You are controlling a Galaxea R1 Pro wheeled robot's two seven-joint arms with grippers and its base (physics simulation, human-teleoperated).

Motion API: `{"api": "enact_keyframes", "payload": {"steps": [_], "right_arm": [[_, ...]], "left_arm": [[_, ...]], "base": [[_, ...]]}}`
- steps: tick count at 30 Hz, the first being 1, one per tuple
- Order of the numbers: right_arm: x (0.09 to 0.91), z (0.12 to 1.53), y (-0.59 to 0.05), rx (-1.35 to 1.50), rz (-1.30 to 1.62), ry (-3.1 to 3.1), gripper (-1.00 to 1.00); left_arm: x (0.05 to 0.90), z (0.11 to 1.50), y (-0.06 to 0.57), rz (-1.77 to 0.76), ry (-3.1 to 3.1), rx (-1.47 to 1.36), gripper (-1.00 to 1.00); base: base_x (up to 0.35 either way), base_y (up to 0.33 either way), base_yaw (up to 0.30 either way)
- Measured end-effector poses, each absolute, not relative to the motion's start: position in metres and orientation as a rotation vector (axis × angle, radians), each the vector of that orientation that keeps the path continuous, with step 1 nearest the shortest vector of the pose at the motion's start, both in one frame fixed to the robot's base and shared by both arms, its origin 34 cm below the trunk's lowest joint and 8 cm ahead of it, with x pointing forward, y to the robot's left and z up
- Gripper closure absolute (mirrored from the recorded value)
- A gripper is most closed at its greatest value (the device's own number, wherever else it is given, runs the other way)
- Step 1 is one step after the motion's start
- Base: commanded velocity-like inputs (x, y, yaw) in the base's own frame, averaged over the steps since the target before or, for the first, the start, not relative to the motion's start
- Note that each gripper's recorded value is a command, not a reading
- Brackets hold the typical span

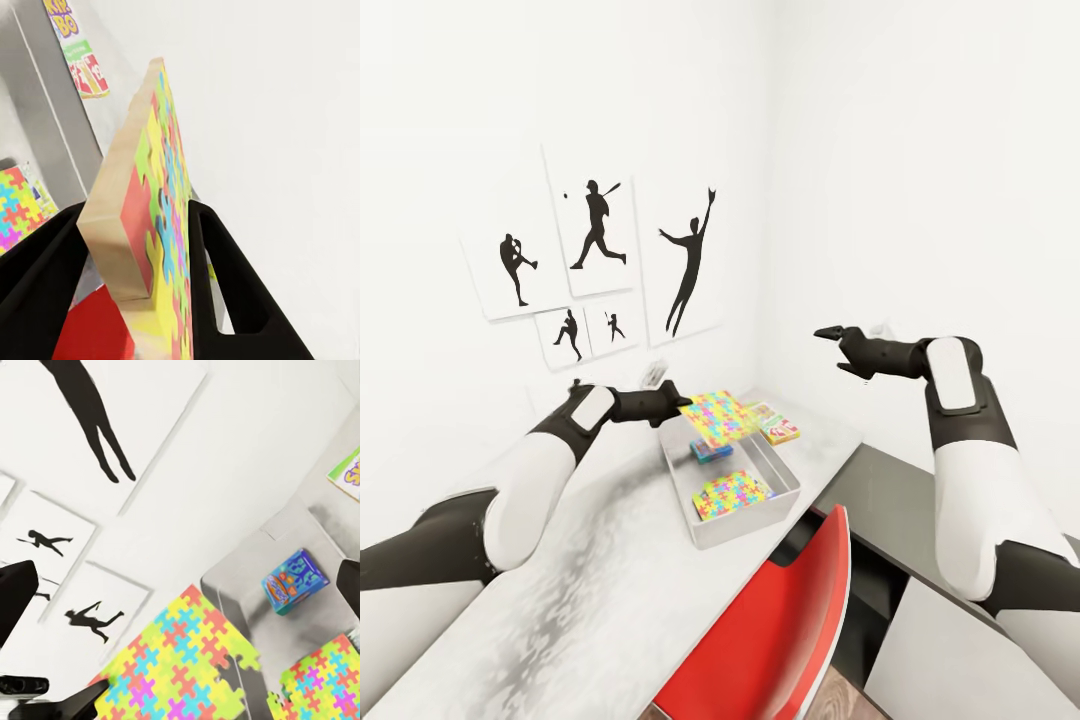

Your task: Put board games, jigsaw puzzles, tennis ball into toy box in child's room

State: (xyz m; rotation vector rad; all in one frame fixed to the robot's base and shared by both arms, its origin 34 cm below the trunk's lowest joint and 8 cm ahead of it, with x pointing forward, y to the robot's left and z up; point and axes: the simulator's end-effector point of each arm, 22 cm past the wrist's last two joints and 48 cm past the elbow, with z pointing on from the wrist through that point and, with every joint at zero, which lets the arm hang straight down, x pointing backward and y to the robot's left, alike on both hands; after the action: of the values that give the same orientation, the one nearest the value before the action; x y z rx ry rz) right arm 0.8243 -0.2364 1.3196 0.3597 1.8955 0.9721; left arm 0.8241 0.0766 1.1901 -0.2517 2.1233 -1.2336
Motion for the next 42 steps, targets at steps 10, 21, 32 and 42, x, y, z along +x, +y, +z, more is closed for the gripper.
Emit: {"api": "enact_keyframes", "payload": {"steps": [10,21,32,42], "right_arm": [[0.821,1.342,-0.239,0.331,0.953,1.847,-1.0],[0.819,1.323,-0.238,0.338,0.946,1.875,-1.0],[0.818,1.319,-0.224,0.287,0.922,1.908,-1.0],[0.819,1.316,-0.223,0.285,0.92,1.909,-1.0]], "left_arm": [[0.834,1.186,0.1,-1.184,2.094,-0.286,1.0],[0.837,1.188,0.099,-1.166,2.076,-0.277,1.0],[0.837,1.193,0.1,-1.179,2.057,-0.272,1.0],[0.839,1.191,0.1,-1.18,2.06,-0.272,1.0]], "base": [[0.0,0.0,0.0],[0.0,0.0,0.0],[0.0,0.0,0.0],[0.0,0.0,0.0]]}}
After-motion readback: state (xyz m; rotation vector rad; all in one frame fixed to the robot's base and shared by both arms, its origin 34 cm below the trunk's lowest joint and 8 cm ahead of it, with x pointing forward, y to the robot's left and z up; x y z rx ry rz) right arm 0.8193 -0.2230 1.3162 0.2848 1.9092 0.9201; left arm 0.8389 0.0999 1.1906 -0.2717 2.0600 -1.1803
